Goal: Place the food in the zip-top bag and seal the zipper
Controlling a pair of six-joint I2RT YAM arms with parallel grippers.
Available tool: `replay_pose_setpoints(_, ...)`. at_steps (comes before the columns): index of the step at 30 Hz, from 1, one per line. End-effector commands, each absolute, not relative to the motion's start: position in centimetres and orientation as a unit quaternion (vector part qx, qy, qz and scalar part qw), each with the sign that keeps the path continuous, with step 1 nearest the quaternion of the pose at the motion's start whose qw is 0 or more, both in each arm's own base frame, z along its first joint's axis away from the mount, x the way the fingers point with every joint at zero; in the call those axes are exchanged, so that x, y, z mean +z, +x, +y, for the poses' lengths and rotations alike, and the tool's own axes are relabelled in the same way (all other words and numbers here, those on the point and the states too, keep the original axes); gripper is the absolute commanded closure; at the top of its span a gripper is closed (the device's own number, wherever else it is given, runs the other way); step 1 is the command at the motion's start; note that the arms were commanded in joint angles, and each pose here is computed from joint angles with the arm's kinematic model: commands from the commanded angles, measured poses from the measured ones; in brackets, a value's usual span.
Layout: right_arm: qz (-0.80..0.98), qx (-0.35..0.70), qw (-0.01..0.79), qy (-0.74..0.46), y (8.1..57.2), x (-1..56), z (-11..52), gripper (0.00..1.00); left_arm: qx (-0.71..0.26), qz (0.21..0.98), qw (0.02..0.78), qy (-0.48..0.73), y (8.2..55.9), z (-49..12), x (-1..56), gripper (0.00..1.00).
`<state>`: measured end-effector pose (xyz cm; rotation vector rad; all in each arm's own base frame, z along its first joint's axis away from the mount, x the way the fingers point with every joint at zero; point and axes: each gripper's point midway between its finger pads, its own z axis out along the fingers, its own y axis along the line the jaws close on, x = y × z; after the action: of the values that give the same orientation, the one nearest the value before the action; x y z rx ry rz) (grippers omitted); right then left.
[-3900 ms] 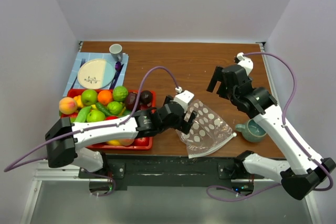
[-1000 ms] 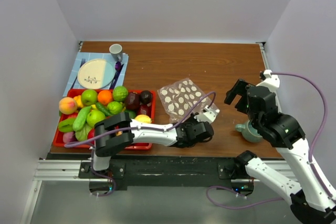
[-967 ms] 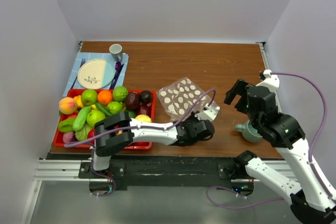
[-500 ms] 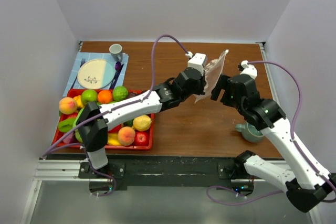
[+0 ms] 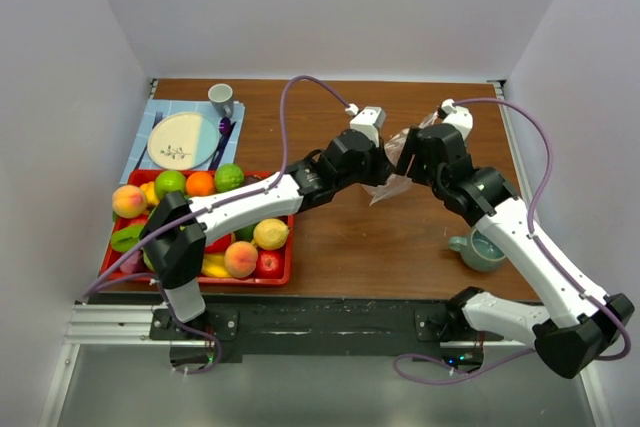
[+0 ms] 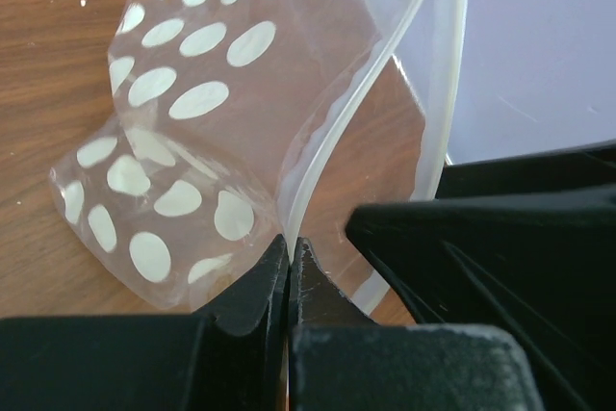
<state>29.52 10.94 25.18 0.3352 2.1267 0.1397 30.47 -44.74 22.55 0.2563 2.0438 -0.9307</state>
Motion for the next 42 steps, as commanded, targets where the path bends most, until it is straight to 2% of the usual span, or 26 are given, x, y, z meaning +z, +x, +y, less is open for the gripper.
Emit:
replay_pose_setpoints(1, 0.854, 0.019, 0.494, 0.161, 30.2, 26.2, 9.2, 0.39, -0.418, 0.779, 0.461, 0.078, 30.6, -44.1, 28.3, 1.00)
replay_pose_setpoints(6, 0.853, 0.010, 0.497, 0.157, 30.4, 26.7, 8.4, 0.53, -0.427, 0.776, 0.460, 0.064, 30.8, -43.8, 29.1, 1.00)
replay_pose_setpoints(7, 0.856, 0.005, 0.494, 0.153, 30.5, 26.7, 8.3, 0.66, -0.427, 0.776, 0.461, 0.060, 31.0, -43.7, 29.2, 1.00)
replay_pose_setpoints(9, 0.858, -0.017, 0.489, 0.158, 31.0, 27.0, 7.4, 0.80, -0.427, 0.776, 0.462, 0.052, 31.2, -43.6, 29.4, 1.00)
replay_pose_setpoints(10, 0.857, -0.026, 0.490, 0.158, 31.2, 27.3, 6.8, 0.91, -0.423, 0.776, 0.465, 0.045, 31.5, -43.3, 29.4, 1.00)
replay_pose_setpoints(12, 0.853, -0.021, 0.493, 0.169, 32.0, 28.8, 5.6, 1.00, -0.416, 0.779, 0.469, 0.036, 32.0, -42.9, 29.2, 1.00)
replay_pose_setpoints(17, 0.848, -0.046, 0.509, 0.142, 33.4, 34.1, 6.1, 1.00, -0.396, 0.798, 0.453, 0.016, 32.6, -42.1, 25.9, 1.00)
replay_pose_setpoints(20, 0.868, -0.063, 0.484, 0.092, 34.1, 32.4, 9.3, 1.00, -0.390, 0.810, 0.437, 0.015, 32.3, -42.0, 23.3, 1.00)
replay_pose_setpoints(23, 0.889, -0.072, 0.449, 0.051, 34.6, 28.4, 12.1, 1.00, -0.381, 0.820, 0.427, 0.011, 32.2, -41.5, 20.9, 1.00)
replay_pose_setpoints(26, 0.905, -0.065, 0.418, 0.032, 35.0, 23.7, 13.9, 1.00, -0.364, 0.833, 0.416, 0.006, 32.1, -40.9, 18.1, 1.00)
replay_pose_setpoints(30, 0.911, -0.051, 0.408, 0.033, 35.6, 20.4, 15.0, 1.00, -0.337, 0.848, 0.410, 0.005, 31.9, -39.9, 15.5, 1.00)
replay_pose_setpoints(31, 0.911, -0.048, 0.407, 0.033, 35.6, 20.2, 15.1, 1.00, -0.323, 0.853, 0.411, 0.001, 31.9, -39.2, 14.6, 0.98)
replay_pose_setpoints(32, 0.914, -0.045, 0.403, 0.031, 35.5, 19.5, 15.2, 1.00, -0.317, 0.854, 0.413, -0.001, 31.9, -38.8, 14.5, 0.89)
replay_pose_setpoints(34, 0.914, -0.028, 0.403, 0.031, 35.6, 19.3, 15.9, 1.00, -0.304, 0.857, 0.416, -0.002, 31.9, -38.1, 13.9, 0.80)
replay_pose_setpoints(35, 0.916, -0.024, 0.400, 0.030, 35.4, 19.0, 16.0, 1.00, -0.301, 0.856, 0.420, 0.001, 31.7, -37.7, 14.2, 0.66)
replay_pose_setpoints(37, 0.914, -0.003, 0.403, 0.032, 35.5, 18.9, 16.7, 1.00, -0.296, 0.856, 0.424, 0.004, 31.5, -37.2, 14.4, 0.53)
replay_pose_setpoints(38, 0.915, 0.000, 0.402, 0.032, 35.4, 18.7, 16.8, 1.00, -0.300, 0.850, 0.433, 0.007, 31.4, -36.9, 15.4, 0.43)
replay_pose_setpoints(42, 0.912, 0.023, 0.409, 0.038, 35.3, 19.0, 17.3, 1.00, -0.288, 0.847, 0.447, 0.008, 30.6, -34.9, 17.1, 0.36)
